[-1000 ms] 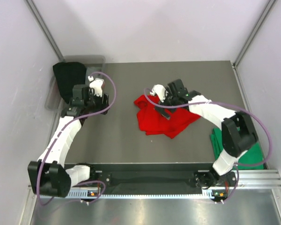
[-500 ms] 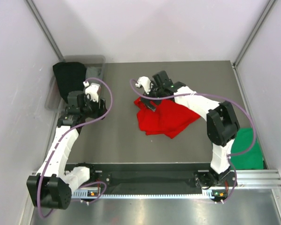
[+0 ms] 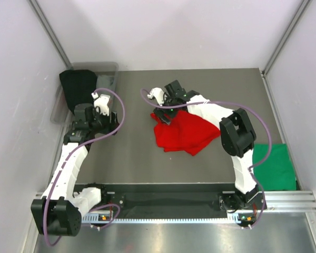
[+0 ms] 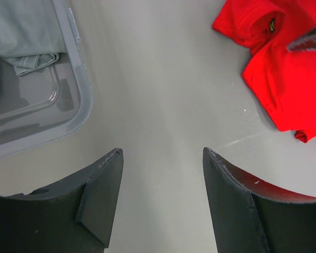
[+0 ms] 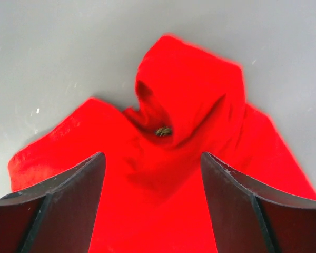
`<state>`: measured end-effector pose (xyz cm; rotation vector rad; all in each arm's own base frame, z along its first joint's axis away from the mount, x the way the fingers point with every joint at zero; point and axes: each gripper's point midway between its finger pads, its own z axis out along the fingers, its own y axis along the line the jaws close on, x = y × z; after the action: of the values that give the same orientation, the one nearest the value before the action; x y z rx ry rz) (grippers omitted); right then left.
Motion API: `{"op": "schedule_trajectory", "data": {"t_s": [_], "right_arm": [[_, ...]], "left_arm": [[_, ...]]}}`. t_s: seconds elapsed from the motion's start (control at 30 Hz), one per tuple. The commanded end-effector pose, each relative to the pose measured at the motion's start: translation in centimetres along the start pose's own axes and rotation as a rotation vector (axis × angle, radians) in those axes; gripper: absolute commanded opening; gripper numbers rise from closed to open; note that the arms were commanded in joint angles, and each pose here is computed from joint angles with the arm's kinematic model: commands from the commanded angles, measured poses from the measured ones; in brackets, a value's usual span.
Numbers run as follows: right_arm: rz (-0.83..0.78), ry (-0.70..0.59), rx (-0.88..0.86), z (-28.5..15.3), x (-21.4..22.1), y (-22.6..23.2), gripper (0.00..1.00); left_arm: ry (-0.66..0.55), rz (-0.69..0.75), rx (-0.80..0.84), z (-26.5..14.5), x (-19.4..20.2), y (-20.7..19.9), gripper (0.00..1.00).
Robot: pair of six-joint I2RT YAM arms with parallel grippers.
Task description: Fold and stack the t-shirts
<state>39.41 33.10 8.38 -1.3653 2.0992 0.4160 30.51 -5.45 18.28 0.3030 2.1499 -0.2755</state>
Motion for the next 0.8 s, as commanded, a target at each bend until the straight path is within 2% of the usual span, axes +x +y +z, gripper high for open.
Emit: {"op": "schedule_trajectory", "data": {"t_s": [0.0,0.1,0.2,0.23,0.37,0.4,0.5,0.57,0.77], "right_arm": [[0.0,-0.039,0.018,0.3,-2.4,-0.6,0.72],[0.009,-0.016,0.017,1.3,-2.2,-0.8,0.65],[0.01,0.006,0.033,1.8,-1.6,-1.1,0.46],[0.011,0.012,0.043,1.7,-1.5,-1.2,0.34],[-0.003,0.02,0.121,0.7,-1.3,-2.4,0.32],[-0.011,0.02,0.146,0.0,-1.4,-2.5,0.22],[-0.048,0.019,0.191,-1.2,-1.7,-3.0,0.11],[-0.096,-0.008,0.226,-3.1,-2.7,-3.1,0.0],[-0.306,-0.154,0.38,-12.0,-7.3,-2.0,0.0]], "left_arm": [[-0.072,0.008,0.012,-0.5,-1.6,-0.2,0.67],[-0.073,0.006,0.011,-0.5,-1.5,-0.1,0.67],[-0.078,0.004,0.013,-0.6,-1.5,-0.1,0.67],[-0.08,0.004,0.013,-0.6,-1.5,-0.1,0.67],[-0.083,-0.001,0.019,-0.6,-1.6,-0.2,0.67],[-0.085,-0.001,0.022,-0.7,-1.6,-0.3,0.67],[-0.094,-0.002,0.028,-0.8,-1.8,-0.4,0.67],[-0.098,-0.018,0.009,-1.0,-1.8,0.3,0.67],[-0.103,-0.02,0.009,-1.0,-1.8,0.4,0.67]]}}
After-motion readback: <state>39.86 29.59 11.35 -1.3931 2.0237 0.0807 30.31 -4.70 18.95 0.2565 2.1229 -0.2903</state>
